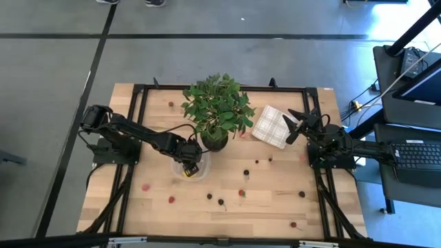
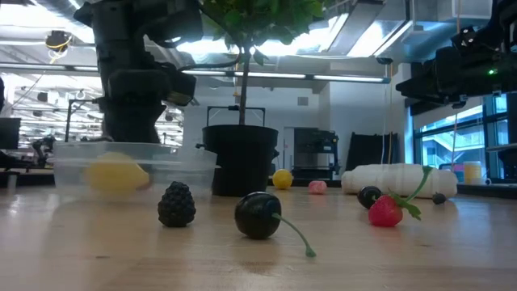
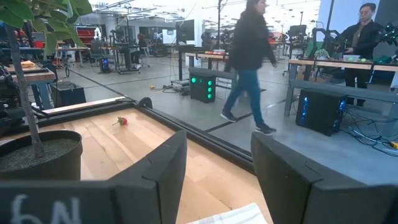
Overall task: Pick and placing Produce into tupperware
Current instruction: Put the red raspberry into the transparent bin
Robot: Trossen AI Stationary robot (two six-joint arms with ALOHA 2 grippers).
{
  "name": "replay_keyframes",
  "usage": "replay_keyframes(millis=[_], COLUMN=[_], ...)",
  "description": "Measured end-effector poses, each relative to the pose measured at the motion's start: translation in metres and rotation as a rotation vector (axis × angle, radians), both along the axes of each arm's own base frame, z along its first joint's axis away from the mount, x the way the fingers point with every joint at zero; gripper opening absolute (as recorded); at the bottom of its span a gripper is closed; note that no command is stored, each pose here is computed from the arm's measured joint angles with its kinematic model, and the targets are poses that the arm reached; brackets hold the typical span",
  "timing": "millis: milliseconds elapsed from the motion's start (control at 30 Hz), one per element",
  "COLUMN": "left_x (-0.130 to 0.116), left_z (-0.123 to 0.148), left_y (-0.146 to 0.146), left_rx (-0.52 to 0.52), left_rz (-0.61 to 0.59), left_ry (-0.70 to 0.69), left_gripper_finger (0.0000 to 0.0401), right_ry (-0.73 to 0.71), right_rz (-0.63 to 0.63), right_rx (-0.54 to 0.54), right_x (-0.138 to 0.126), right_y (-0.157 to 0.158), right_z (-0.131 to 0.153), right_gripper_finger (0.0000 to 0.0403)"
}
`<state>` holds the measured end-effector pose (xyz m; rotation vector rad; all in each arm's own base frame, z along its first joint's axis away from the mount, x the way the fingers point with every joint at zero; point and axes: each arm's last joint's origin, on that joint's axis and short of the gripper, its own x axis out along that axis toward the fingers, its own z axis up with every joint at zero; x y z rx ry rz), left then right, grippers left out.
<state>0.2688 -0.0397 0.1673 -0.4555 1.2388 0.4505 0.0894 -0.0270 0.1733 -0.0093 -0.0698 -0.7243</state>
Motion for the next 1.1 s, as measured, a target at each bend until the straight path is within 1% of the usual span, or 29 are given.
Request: replay_keyframes(millis=[133,200,300,367,467,633,733,833,900,1000,1033,1100], left_x=[-0.002,-0.002,-0.006,-0.008,-0.011,-0.021,-0.028,-0.035,-0.039,-0.044,-0.045,-0.046], left_z=[0.003,0.011,0.027,0.035,0.044,0.047,0.047,0.046,0.046,0.045,0.044,0.04], left_y=[-0.001,-0.003,-0.009,-0.014,-0.024,-0.05,-0.068,-0.083,-0.09,-0.102,-0.105,-0.113], left_rx=[0.002,0.008,0.043,0.043,-0.016,-0.146,-0.186,-0.21,-0.234,-0.275,-0.283,-0.283], left_rz=[-0.004,-0.013,-0.02,-0.013,0.016,0.068,0.033,0.044,0.09,0.207,0.226,0.225], left_ry=[0.008,0.008,0.009,-0.012,-0.049,-0.037,-0.018,-0.008,-0.004,-0.003,-0.006,-0.003], left_gripper_finger=[0.0241,0.0245,0.0247,0.0247,0.0248,0.0248,0.0248,0.0248,0.0248,0.0248,0.0248,0.0248], right_ry=[0.0,0.0,0.001,0.001,0.001,0.001,0.001,0.001,0.001,0.0,0.0,0.0], right_rz=[0.0,0.0,0.0,0.0,0.0,0.0,0.0,0.0,0.0,0.0,0.0,0.0], right_rx=[0.0,0.0,0.0,0.0,0.0,0.0,0.0,0.0,0.001,0.001,0.001,0.0], right_x=[0.0,0.0,0.0,0.0,0.0,0.0,0.0,0.0,0.0,0.0,0.0,0.0], right_y=[0.0,0.0,0.0,0.0,0.0,0.0,0.0,0.0,0.0,0.0,0.0,0.0], right_z=[0.0,0.0,0.0,0.0,0.0,0.0,0.0,0.0,0.0,0.0,0.0,0.0], right_gripper_finger=[0.0182,0.0182,0.0182,0.0182,0.0182,0.0182,0.0182,0.0182,0.0182,0.0182,0.0182,0.0182])
